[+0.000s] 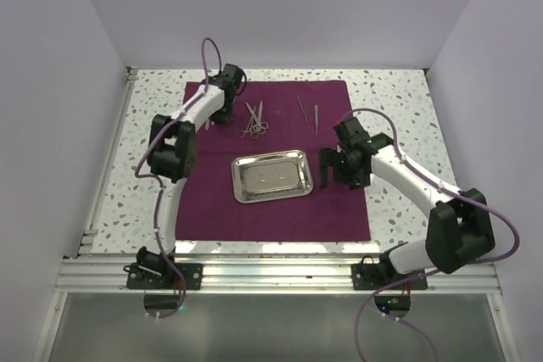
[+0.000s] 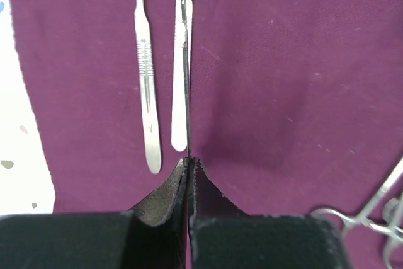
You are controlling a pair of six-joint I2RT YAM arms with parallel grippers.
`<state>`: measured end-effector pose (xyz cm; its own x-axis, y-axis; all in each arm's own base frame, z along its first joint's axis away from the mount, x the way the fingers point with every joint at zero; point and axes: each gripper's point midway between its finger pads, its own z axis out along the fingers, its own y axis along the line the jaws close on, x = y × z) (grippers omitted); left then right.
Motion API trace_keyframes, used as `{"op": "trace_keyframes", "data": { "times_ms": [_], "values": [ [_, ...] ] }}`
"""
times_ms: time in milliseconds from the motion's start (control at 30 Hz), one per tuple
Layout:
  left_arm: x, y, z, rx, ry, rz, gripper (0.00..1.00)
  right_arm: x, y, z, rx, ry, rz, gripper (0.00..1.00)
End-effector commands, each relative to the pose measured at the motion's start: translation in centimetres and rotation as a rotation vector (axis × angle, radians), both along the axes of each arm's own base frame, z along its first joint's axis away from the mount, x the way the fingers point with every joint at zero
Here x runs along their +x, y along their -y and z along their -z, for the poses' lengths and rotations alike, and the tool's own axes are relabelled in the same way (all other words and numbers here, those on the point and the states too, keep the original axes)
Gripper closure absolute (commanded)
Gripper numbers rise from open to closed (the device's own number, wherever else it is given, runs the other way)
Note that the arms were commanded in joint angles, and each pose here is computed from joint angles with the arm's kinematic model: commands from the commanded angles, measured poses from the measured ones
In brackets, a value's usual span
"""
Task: Open and lay out the surgical kit
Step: Place the medical item in the surgical kit, then pick up the medical item from the container.
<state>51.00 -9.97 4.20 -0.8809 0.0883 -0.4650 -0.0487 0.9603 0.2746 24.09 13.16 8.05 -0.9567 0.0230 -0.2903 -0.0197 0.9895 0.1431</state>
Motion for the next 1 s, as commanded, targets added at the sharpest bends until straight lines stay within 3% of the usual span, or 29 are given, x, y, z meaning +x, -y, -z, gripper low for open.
{"op": "trace_keyframes", "data": {
  "times_ms": [0,33,67,100,133,267,300,633,967],
  "values": [
    [2.4,-1.4,-1.3,0.033,0.081,-0.02,1.0,1.3,-0.1,-1.7,0.004,0.043,0.029,0.05],
    [2.4,-1.6,-1.1,0.033,0.077,-0.024,1.0,1.6,-0.3,-1.7,0.008,0.039,0.029,0.05],
    [2.4,-1.6,-0.9,0.026,0.073,-0.025,0.92,1.9,-0.5,-1.9,0.011,0.044,0.026,0.05],
    [2.4,-1.8,-0.9,0.017,0.07,-0.029,0.8,2.2,-0.6,-2.0,0.015,0.046,0.024,0.05],
    [2.4,-1.7,-1.0,0.002,0.069,-0.028,0.61,2.8,-1.0,-2.1,0.017,0.052,0.02,0.05],
    [1.8,-1.8,-2.4,-0.012,0.093,-0.033,0.26,4.6,-2.3,-2.2,0.041,0.049,0.0,0.05],
    [1.7,-1.9,-2.7,-0.012,0.097,-0.034,0.22,5.0,-2.7,-2.3,0.051,0.051,-0.005,0.06],
    [-2.1,-2.3,-5.3,-0.053,0.088,-0.046,0.22,9.4,-7.7,-2.3,0.088,0.067,-0.123,0.1],
    [-5.3,-2.8,-5.4,-0.075,0.067,-0.064,0.25,9.1,-10.8,0.5,0.108,0.008,-0.194,0.16]
  ]
}}
